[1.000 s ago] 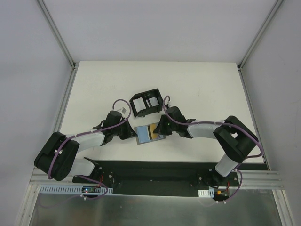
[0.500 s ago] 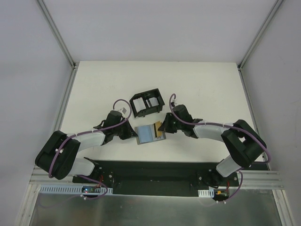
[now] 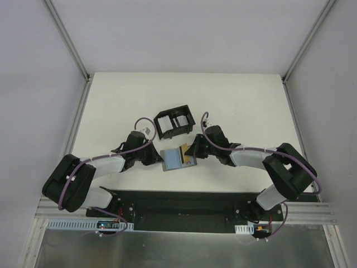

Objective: Put the credit cards into the card holder
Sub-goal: Insert the credit card into the card holder.

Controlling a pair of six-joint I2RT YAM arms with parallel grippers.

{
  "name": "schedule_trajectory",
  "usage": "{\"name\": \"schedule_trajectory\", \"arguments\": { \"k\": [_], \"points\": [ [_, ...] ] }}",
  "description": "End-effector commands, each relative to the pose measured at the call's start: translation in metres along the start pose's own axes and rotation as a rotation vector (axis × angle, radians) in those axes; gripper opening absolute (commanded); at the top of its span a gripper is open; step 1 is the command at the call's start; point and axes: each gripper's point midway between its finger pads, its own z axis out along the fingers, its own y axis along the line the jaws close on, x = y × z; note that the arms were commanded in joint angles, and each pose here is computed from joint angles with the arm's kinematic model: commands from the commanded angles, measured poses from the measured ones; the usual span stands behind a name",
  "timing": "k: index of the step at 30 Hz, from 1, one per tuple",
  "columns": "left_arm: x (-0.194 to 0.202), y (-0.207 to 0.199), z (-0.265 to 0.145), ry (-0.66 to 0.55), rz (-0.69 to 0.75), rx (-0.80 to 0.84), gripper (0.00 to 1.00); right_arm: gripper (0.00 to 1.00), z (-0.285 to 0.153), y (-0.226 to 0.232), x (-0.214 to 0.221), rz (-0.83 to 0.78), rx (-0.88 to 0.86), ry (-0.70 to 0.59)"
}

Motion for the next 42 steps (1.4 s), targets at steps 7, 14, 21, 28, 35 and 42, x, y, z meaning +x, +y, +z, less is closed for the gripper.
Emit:
{"name": "schedule_trajectory", "arguments": {
  "k": [7,14,21,28,35,42],
  "points": [
    [-0.002,0.006,0.002,0.000,0.036,-0.031,0.00,0.01,0.019,0.003,-0.004,-0.002,-0.034,-0.007],
    [-0.002,0.007,0.002,-0.001,0.038,-0.034,0.00,0.00,0.020,-0.034,0.025,0.002,0.059,0.052],
    [-0.002,0.007,0.004,0.001,0.032,-0.038,0.00,0.00,0.015,-0.057,0.062,-0.029,0.156,0.135],
    [-0.002,0.006,0.005,0.007,0.027,-0.032,0.00,0.00,0.013,-0.066,0.070,0.006,0.193,0.138],
    [-0.002,0.007,0.005,0.004,0.026,-0.033,0.00,0.00,0.019,-0.056,0.072,0.020,0.151,0.180],
    [-0.003,0.004,0.004,0.000,0.028,-0.022,0.00,0.02,0.034,-0.034,0.057,0.043,0.097,0.166]
  ]
}}
